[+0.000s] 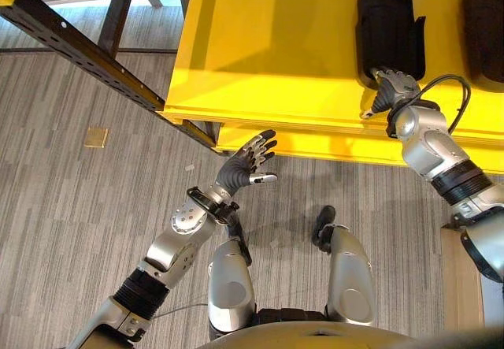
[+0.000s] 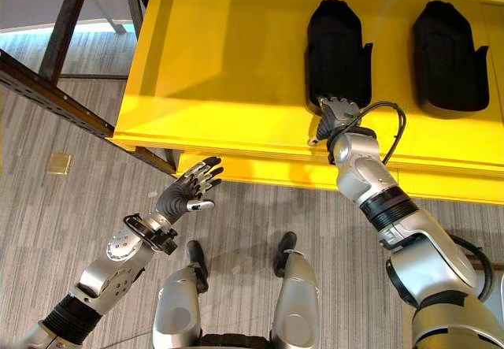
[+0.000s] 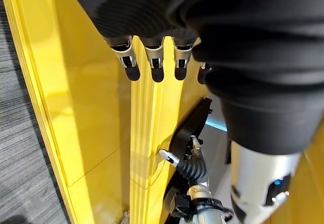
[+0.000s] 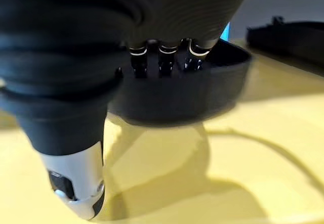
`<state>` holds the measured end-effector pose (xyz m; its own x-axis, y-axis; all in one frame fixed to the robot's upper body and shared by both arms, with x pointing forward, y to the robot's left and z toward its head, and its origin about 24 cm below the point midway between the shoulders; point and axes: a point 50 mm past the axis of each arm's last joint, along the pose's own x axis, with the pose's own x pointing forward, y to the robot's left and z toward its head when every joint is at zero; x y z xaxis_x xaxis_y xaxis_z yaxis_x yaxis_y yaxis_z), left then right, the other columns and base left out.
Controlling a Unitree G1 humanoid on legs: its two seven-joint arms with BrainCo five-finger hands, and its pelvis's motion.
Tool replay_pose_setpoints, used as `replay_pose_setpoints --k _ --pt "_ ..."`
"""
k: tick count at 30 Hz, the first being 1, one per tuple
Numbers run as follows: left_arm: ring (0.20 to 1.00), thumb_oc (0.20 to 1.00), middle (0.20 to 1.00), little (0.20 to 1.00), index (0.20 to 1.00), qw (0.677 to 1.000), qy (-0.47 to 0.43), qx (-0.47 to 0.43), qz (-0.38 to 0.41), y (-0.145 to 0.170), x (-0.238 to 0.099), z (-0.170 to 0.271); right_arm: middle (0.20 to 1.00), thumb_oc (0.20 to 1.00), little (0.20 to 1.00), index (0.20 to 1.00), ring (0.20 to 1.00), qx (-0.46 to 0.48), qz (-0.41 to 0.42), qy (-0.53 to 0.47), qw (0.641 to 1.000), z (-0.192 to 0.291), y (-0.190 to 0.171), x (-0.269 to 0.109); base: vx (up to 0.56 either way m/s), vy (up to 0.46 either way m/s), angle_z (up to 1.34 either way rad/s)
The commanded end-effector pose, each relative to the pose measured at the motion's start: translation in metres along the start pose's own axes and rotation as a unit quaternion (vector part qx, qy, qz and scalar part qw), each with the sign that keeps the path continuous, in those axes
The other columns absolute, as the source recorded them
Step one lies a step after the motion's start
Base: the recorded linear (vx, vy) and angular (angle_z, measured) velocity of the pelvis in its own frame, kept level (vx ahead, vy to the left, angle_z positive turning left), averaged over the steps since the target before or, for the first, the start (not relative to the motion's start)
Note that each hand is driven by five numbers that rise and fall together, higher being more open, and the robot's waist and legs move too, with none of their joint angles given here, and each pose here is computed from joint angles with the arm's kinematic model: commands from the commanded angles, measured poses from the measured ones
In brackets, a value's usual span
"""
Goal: Move parts from the plastic box to the shelf.
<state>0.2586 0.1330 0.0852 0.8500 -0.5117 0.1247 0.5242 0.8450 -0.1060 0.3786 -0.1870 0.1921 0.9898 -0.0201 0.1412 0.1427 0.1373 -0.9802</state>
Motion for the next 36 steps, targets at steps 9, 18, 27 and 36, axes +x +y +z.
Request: replay_pose_setpoints --k 9,18,27,36 --pt "1.000 1.000 1.000 1.000 1.000 0.998 -0.064 -0.009 -0.023 -0.017 -0.001 0.015 1.000 1.000 1.000 1.000 1.000 -0.078 -0.279 -0.092 0.953 0.019 -0.080 -0.001 0.01 0.014 -0.01" --pt "1.000 1.000 1.000 1.000 1.000 0.997 -0.067 -0.013 -0.025 -0.017 -0.003 0.012 1.000 1.000 1.000 1.000 1.000 -0.091 -0.358 -0.139 0.919 0.019 -0.099 -0.008 0.00 0.007 0.00" --pt "1.000 1.000 1.000 1.000 1.000 0.991 -0.114 -0.023 0.060 -0.003 -0.021 0.019 1.000 1.000 1.000 1.000 1.000 0.167 -0.335 -0.245 0.894 0.010 -0.057 -0.102 -0.04 0.117 -0.08" --pt "1.000 1.000 1.000 1.000 1.000 0.981 -0.124 -0.029 0.144 0.018 -0.058 0.015 1.000 1.000 1.000 1.000 1.000 0.275 -0.235 -0.124 0.924 -0.048 -0.003 -0.151 -0.02 0.084 -0.19"
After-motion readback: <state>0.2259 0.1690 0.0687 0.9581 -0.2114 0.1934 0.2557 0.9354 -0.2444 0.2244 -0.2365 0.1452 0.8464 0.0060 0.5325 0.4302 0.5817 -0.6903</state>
